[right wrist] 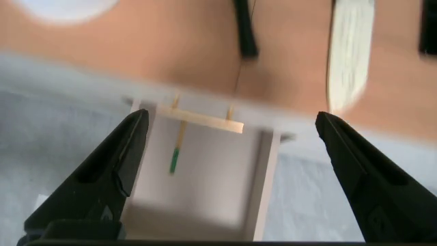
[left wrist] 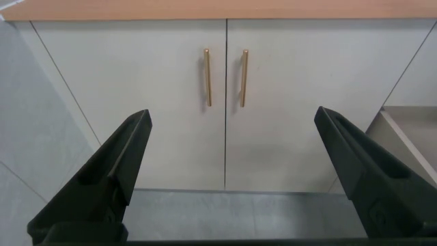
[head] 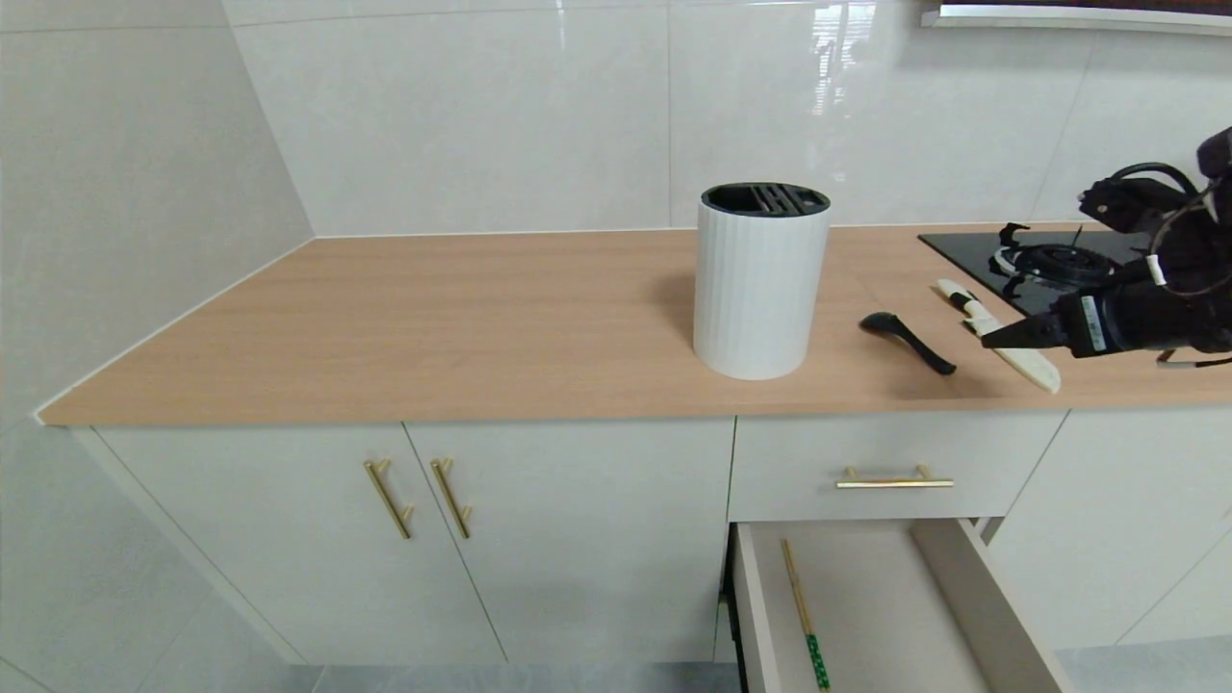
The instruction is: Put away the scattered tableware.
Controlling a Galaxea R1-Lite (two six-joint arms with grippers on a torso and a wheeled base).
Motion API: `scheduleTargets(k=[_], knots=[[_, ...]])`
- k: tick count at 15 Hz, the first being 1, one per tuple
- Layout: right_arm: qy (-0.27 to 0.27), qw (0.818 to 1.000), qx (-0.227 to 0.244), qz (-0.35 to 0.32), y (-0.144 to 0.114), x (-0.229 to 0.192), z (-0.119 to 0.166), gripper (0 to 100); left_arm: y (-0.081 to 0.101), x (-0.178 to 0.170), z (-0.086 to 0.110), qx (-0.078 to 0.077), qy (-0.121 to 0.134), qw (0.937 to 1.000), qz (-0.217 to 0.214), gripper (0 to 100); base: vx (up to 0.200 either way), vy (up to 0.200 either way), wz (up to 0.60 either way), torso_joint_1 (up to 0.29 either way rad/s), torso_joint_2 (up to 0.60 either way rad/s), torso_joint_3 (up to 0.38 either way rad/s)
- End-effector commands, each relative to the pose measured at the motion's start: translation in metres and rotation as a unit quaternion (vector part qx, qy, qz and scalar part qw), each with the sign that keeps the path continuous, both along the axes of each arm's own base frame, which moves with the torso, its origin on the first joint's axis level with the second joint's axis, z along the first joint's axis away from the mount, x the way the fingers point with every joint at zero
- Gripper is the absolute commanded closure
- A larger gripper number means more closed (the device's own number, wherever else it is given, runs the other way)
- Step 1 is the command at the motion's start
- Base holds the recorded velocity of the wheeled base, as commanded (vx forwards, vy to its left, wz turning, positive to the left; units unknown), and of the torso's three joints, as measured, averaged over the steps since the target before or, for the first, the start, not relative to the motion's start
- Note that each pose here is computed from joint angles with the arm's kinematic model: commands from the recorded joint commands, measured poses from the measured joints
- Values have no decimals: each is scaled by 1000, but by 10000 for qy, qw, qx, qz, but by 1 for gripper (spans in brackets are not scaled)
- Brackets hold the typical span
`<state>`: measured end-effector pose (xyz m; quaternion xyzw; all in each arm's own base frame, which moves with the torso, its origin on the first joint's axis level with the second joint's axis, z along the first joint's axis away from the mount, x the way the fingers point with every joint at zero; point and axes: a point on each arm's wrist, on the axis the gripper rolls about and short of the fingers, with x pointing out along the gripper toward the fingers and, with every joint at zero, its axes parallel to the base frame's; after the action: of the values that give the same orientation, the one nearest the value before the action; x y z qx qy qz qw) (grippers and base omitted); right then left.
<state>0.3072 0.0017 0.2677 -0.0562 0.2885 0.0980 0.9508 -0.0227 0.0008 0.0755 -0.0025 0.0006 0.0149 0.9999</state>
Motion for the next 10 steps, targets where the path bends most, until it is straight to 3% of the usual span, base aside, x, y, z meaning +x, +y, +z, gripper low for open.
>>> scheduleTargets(k=[1,6,10], knots=[[360,9993,19,45,-5,60,-34,0,0,0,0,-5,1,10000,4,0,0,0,0,0,0,0],[469,9989,-77,57,5,96,-72,0,0,0,0,-5,1,10000,4,0,0,0,0,0,0,0],[327,9994,-60,89,9,100,-74,0,0,0,0,3,1,10000,4,0,0,0,0,0,0,0]])
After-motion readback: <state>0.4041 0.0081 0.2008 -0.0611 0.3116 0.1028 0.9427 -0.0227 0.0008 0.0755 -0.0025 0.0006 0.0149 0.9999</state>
